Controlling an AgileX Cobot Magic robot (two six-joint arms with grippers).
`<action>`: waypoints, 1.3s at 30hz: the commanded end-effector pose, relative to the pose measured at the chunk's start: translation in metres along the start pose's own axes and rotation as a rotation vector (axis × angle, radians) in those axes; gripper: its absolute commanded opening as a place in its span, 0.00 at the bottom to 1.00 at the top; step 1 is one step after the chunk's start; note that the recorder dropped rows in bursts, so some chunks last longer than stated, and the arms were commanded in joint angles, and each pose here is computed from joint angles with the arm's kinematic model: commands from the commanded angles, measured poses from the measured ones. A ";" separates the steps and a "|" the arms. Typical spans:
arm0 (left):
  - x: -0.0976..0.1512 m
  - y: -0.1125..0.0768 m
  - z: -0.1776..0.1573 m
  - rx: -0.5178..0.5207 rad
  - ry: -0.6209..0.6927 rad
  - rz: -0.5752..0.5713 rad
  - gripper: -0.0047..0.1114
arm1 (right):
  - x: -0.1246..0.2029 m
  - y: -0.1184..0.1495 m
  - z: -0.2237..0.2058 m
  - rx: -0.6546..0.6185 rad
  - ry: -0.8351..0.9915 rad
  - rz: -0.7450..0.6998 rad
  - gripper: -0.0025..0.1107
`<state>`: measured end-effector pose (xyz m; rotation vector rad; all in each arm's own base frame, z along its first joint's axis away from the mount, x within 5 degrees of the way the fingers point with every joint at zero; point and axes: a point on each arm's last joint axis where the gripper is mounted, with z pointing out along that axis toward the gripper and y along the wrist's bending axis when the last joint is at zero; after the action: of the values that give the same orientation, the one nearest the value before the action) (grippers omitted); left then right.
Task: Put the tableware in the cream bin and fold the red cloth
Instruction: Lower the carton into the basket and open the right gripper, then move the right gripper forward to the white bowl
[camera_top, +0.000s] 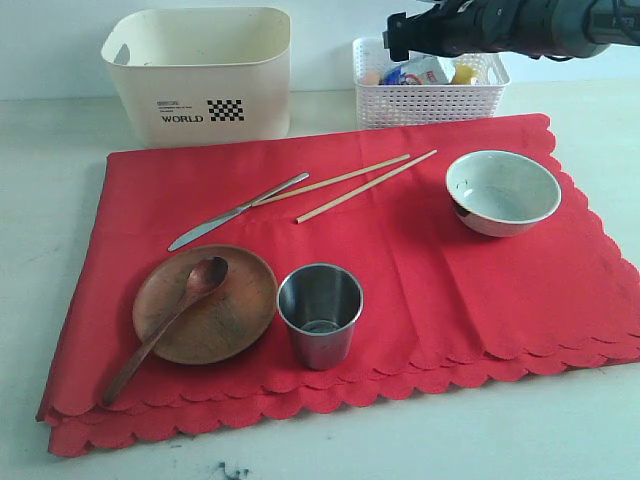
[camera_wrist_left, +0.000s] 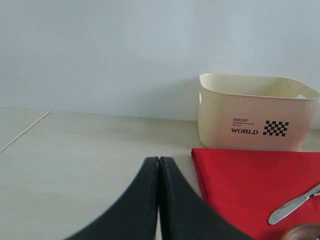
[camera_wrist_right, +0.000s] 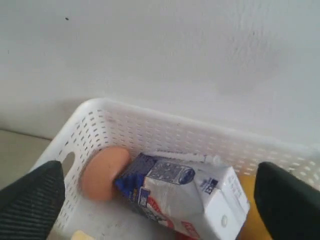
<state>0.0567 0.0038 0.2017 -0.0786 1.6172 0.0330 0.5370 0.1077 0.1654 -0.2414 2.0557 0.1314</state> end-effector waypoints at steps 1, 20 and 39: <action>0.000 0.000 0.000 0.007 -0.007 0.002 0.06 | -0.014 0.004 -0.013 -0.031 0.029 0.000 0.86; 0.000 0.000 0.000 0.007 -0.007 0.002 0.06 | -0.021 0.013 -0.066 -0.117 0.307 0.017 0.02; 0.000 0.000 0.000 0.007 -0.007 0.002 0.06 | 0.016 0.010 -0.127 -0.051 0.252 0.078 0.02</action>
<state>0.0567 0.0038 0.2017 -0.0786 1.6172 0.0330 0.4265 0.0908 0.2009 -0.2515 2.3447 0.1917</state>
